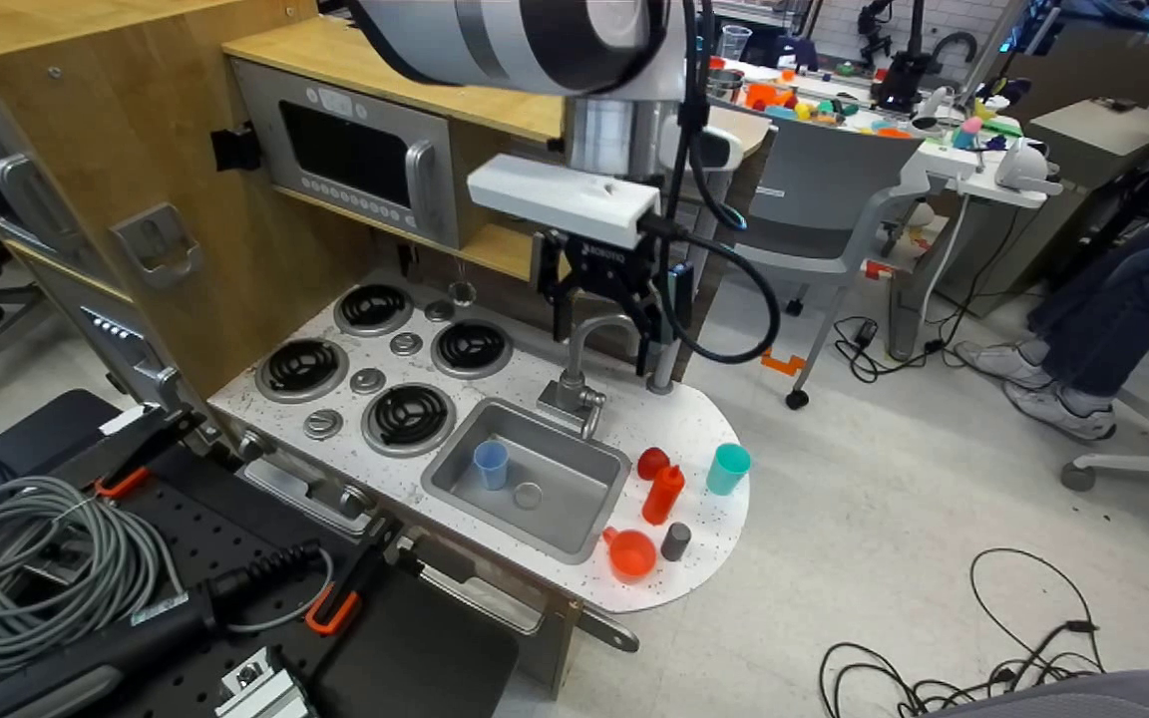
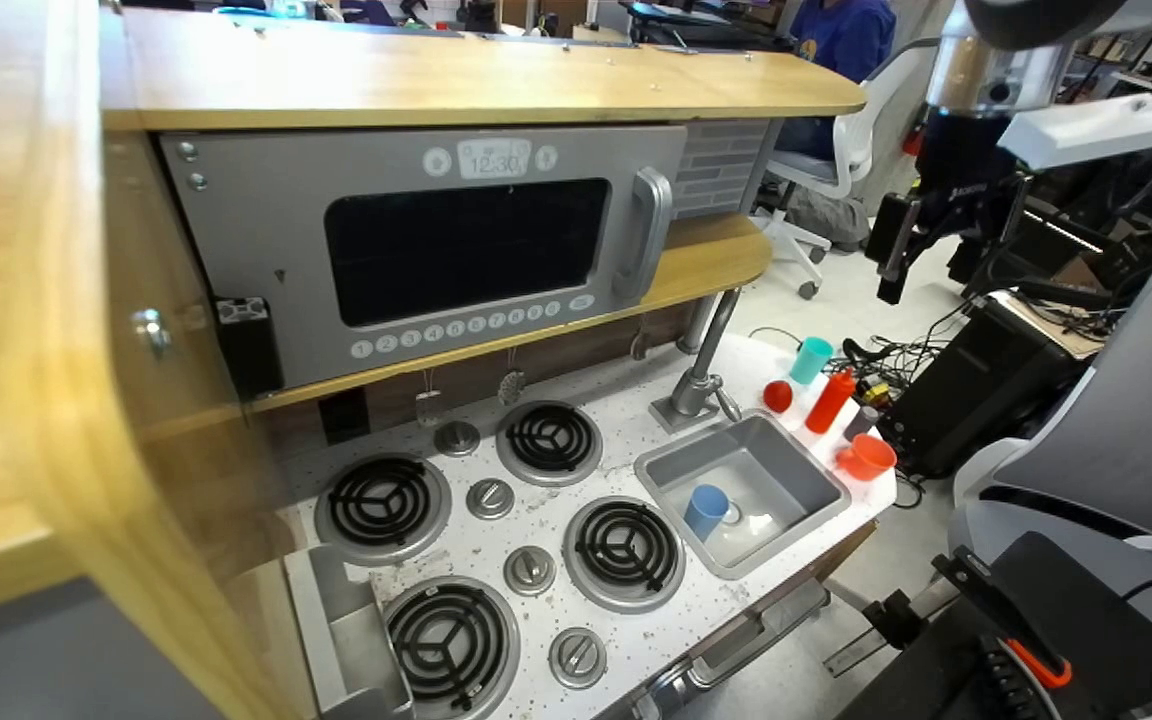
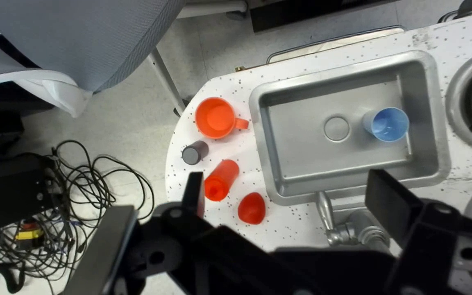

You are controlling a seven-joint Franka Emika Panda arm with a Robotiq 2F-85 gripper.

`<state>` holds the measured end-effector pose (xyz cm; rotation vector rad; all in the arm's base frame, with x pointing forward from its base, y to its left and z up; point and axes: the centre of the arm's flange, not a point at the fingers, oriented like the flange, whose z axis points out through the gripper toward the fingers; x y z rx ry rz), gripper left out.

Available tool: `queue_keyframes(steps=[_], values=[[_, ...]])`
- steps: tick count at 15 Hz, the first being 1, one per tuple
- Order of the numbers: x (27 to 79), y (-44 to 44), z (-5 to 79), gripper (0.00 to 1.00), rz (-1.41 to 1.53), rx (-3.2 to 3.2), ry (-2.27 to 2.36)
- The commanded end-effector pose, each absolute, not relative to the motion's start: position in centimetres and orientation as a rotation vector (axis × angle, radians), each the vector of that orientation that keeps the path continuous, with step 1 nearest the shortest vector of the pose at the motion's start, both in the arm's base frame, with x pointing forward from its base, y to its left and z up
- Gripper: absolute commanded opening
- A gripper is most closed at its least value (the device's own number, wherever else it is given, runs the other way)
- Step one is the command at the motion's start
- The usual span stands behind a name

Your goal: Put the gray block in the sink

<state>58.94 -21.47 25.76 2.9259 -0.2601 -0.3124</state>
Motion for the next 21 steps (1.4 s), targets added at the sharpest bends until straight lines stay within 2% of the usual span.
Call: queue_keyframes(steps=[1, 7, 21], values=[[62.0, -25.3, 22.2, 1.0, -0.435, 2.877, -0.286], [61.5, -29.4, 18.4, 1.0, -0.595, 2.809, -0.335], [58.2, -37.7, 9.0, 1.0, -0.513, 2.837, -0.223]])
